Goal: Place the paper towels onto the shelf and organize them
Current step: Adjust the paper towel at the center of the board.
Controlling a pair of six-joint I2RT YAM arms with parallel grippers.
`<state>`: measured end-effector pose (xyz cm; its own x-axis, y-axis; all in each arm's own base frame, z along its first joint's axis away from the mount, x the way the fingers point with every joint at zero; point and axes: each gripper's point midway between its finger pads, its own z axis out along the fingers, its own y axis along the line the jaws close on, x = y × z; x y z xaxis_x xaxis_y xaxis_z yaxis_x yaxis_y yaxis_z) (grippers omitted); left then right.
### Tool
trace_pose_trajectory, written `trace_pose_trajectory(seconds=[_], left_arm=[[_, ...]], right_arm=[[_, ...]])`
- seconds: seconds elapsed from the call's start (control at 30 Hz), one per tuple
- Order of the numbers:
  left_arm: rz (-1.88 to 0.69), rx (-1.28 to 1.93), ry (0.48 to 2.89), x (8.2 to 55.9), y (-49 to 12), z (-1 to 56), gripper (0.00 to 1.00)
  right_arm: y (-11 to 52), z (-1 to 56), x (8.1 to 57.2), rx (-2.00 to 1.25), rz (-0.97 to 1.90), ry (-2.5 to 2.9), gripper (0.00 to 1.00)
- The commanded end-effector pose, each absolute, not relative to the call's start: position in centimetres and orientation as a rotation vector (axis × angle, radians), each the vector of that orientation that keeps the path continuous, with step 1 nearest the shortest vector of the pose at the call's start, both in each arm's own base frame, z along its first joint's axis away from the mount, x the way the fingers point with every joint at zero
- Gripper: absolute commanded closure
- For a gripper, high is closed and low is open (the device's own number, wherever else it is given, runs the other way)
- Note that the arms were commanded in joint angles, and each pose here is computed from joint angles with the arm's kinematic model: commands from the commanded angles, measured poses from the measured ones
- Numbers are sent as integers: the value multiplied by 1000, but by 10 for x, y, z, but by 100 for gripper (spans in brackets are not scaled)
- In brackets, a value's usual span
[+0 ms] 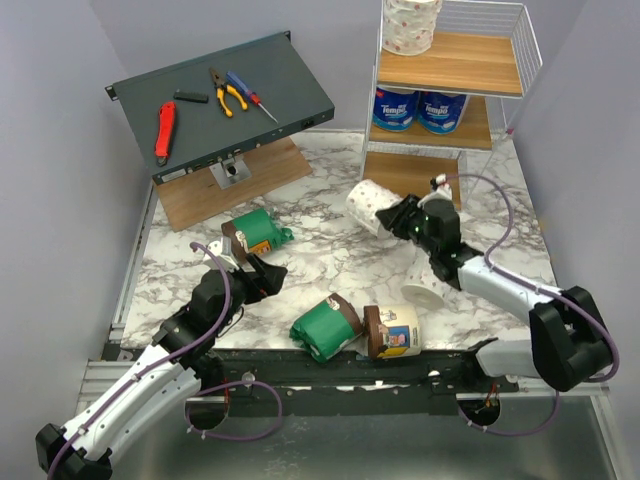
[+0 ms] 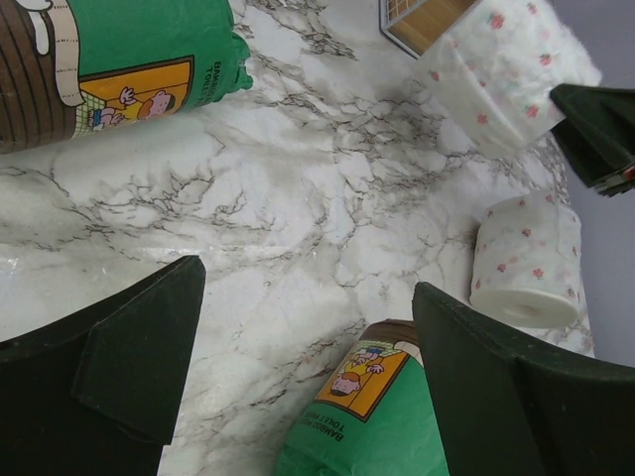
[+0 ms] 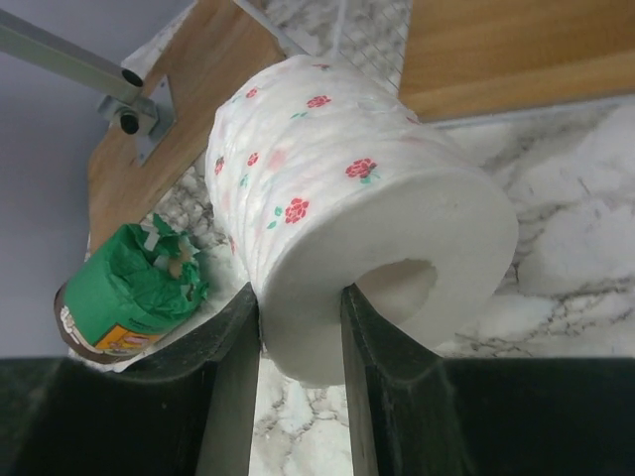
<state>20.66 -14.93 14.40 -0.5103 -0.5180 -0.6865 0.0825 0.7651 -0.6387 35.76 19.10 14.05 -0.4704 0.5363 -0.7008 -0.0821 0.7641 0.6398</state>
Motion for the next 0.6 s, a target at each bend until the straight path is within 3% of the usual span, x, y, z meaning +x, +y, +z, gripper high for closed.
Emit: trace_pose_trajectory(seconds=[0.0, 0.57], left_arm=[[-765, -341, 1976, 209, -149, 142, 11], [-785, -308, 2010, 214, -162, 146, 12]], right_arm=[[193, 188, 357, 140, 675, 1961, 74], [228, 236, 311, -472, 89, 2199, 73]])
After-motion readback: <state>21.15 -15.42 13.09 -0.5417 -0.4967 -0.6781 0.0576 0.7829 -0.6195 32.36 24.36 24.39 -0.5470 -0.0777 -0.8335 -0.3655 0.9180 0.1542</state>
